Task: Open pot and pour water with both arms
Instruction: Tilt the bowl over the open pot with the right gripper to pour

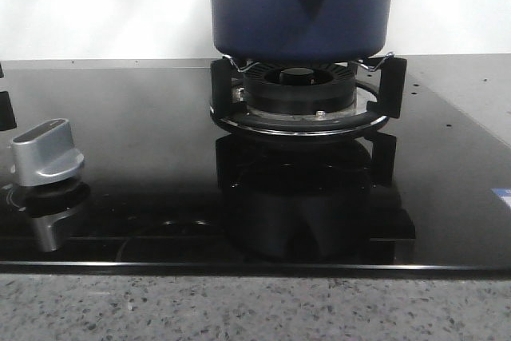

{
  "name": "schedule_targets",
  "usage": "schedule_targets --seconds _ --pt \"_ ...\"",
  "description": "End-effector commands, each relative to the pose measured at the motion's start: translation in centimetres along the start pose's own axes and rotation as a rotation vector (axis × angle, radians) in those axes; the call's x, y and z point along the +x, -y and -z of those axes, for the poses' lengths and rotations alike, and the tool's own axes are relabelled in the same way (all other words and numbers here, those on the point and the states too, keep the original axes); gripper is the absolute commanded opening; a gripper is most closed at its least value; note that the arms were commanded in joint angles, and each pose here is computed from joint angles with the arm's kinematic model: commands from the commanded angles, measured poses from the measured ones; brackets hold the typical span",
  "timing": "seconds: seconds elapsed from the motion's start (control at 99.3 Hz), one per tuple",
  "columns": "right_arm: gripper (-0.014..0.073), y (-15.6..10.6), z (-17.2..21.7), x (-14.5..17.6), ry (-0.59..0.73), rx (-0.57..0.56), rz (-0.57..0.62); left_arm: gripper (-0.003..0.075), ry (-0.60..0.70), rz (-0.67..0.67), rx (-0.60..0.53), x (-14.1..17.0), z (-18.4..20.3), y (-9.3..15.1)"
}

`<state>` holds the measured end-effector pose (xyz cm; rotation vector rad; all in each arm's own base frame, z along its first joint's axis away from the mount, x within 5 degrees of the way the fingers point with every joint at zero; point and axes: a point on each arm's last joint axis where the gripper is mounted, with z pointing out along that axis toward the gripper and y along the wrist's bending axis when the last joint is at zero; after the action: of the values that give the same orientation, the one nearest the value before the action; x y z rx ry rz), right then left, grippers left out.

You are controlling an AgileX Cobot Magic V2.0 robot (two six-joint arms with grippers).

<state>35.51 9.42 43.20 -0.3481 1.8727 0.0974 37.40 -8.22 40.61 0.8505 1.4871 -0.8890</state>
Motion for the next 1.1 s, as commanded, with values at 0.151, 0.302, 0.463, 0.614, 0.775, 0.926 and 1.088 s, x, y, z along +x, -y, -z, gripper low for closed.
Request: schedule_targets --seconds 0.151,0.302,0.463,0.614,0.775,0.926,1.088 --pt "-0.0046 0.1 3.7 -0.8 0.334 0.044 0.036 0.0300 0.140 -0.030 0.020 -4.0 1.2 2.1" --pt "-0.0046 -0.1 3.5 0.8 0.409 0.049 0.061 0.0300 0.140 -0.030 0.020 -4.0 1.2 2.1" --pt "-0.0046 -0.4 3.4 1.7 0.498 0.051 0.078 0.0301 0.140 -0.030 0.020 -4.0 1.2 2.1" --pt "-0.0046 -0.5 3.4 2.3 0.585 0.052 0.078 0.0301 0.140 -0.030 0.020 -4.0 1.2 2.1" --pt "-0.0046 -0.7 3.6 2.8 0.666 0.058 0.090 0.0301 0.140 -0.030 0.020 -4.0 1.2 2.1" --pt "-0.0046 -0.8 4.0 3.1 0.772 0.091 0.159 0.0300 0.140 -0.030 0.020 -4.0 1.2 2.1" --pt "-0.0046 -0.9 3.9 3.4 0.792 0.095 0.166 0.0301 0.140 -0.030 0.020 -4.0 1.2 2.1"
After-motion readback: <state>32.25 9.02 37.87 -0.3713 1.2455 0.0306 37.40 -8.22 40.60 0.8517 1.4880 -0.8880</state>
